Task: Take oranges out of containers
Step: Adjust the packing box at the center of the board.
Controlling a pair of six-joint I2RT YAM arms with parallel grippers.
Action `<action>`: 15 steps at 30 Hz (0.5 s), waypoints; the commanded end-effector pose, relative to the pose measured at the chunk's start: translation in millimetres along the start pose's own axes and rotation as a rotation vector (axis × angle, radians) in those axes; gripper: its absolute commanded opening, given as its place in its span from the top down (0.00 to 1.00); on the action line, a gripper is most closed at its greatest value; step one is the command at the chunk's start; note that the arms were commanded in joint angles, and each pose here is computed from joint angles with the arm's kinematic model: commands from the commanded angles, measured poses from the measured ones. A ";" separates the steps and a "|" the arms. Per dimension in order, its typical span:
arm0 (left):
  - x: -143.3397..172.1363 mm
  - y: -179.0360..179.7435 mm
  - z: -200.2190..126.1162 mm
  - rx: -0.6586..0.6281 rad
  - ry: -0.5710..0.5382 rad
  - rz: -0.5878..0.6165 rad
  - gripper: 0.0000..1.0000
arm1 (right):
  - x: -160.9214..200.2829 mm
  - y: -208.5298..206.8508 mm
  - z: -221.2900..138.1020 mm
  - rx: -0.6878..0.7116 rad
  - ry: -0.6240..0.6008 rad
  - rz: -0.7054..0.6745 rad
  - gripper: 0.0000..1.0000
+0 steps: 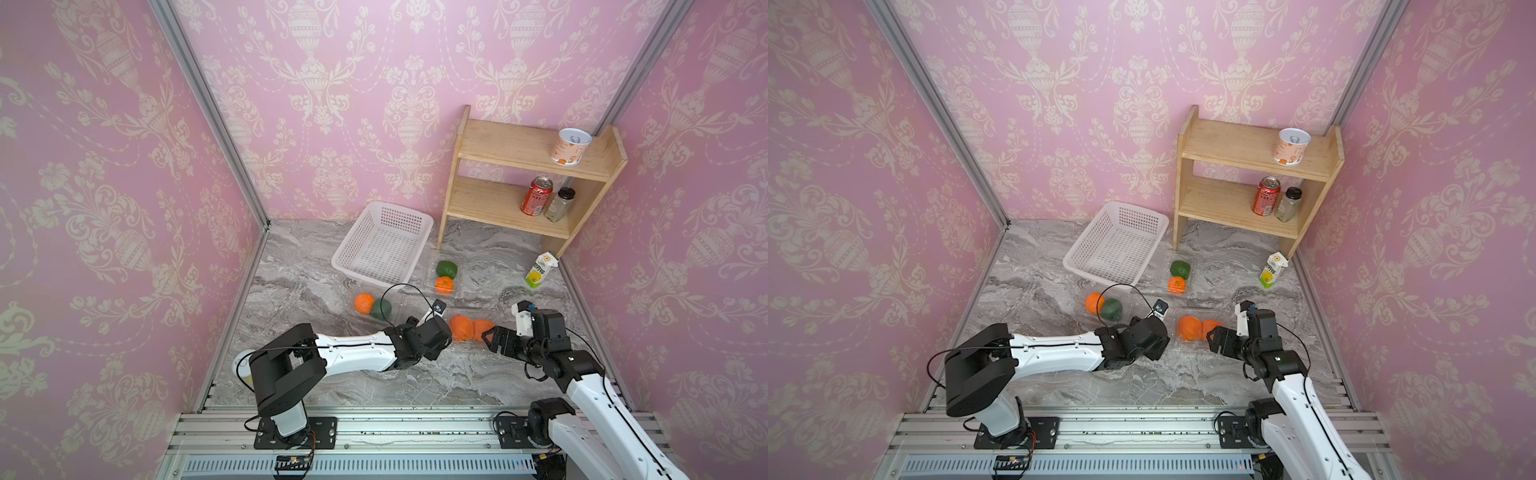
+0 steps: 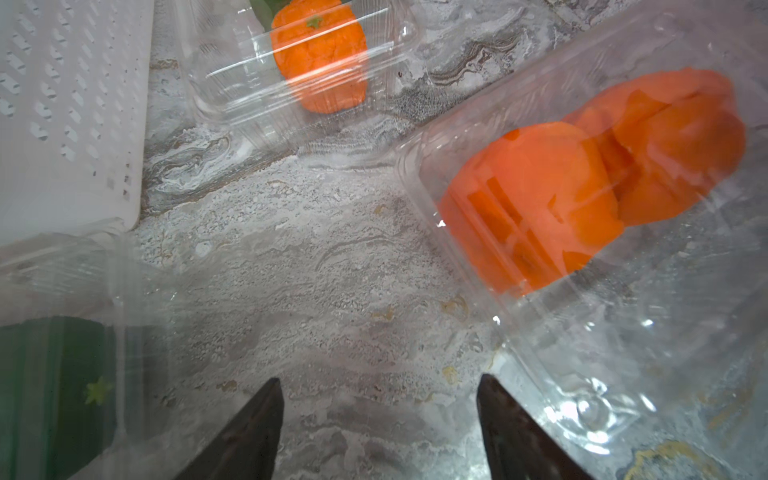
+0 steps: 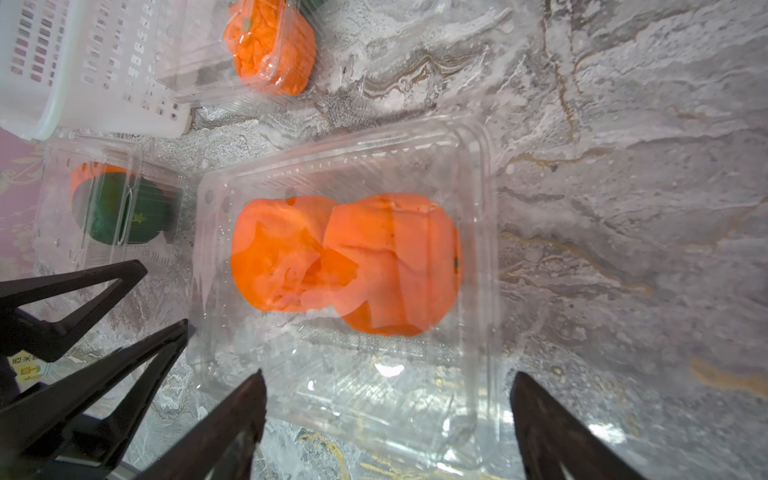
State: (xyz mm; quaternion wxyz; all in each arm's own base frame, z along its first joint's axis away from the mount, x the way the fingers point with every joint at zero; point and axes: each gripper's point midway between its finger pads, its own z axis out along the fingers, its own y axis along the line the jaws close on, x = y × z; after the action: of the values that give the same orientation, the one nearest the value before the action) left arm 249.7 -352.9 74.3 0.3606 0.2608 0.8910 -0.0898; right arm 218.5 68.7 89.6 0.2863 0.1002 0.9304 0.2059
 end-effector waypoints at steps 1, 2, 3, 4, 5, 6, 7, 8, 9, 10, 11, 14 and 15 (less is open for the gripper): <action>-9.0 -12.1 8.4 0.018 0.007 0.002 0.25 | 1.3 3.2 5.0 -0.014 0.015 0.001 0.08; -11.8 -13.7 10.8 0.016 0.004 0.011 0.25 | 3.3 3.2 7.1 -0.015 0.026 -0.001 0.08; -15.1 -14.3 13.1 0.009 0.000 0.018 0.25 | 4.2 4.1 8.6 -0.017 0.034 -0.005 0.09; -17.9 -14.6 14.9 0.000 -0.007 0.028 0.25 | 5.3 5.0 9.6 -0.019 0.041 -0.008 0.10; -21.3 -13.8 17.7 -0.012 -0.012 0.037 0.25 | 6.4 6.2 10.5 -0.020 0.048 -0.014 0.11; -24.5 -13.8 19.4 -0.018 -0.015 0.044 0.25 | 6.0 6.5 10.8 -0.018 0.048 -0.018 0.12; -27.8 -13.2 21.8 -0.026 -0.017 0.050 0.25 | 6.7 6.6 11.1 -0.014 0.050 -0.022 0.12; -30.6 -12.5 24.6 -0.033 -0.017 0.055 0.25 | 6.9 6.6 11.3 -0.010 0.050 -0.025 0.12; -33.5 -11.5 26.8 -0.038 -0.020 0.055 0.24 | 7.2 7.2 11.2 -0.011 0.052 -0.029 0.12; -36.5 -10.6 29.6 -0.041 -0.024 0.056 0.24 | 8.2 7.8 11.4 -0.012 0.053 -0.032 0.12; -39.8 -8.8 32.3 -0.044 -0.025 0.052 0.24 | 8.5 8.5 11.2 -0.014 0.054 -0.035 0.12; -47.7 -3.5 38.3 -0.057 -0.029 0.052 0.24 | 10.3 11.0 9.9 -0.011 0.059 -0.050 0.13; -51.0 -2.0 39.8 -0.061 -0.034 0.048 0.24 | 10.8 12.8 9.3 -0.014 0.061 -0.055 0.14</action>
State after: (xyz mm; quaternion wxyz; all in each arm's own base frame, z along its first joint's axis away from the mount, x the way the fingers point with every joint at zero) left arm 296.8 -375.3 74.0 0.3772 0.2564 0.8885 -0.0506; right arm 216.9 74.5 76.3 0.2636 0.0830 0.9430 0.1853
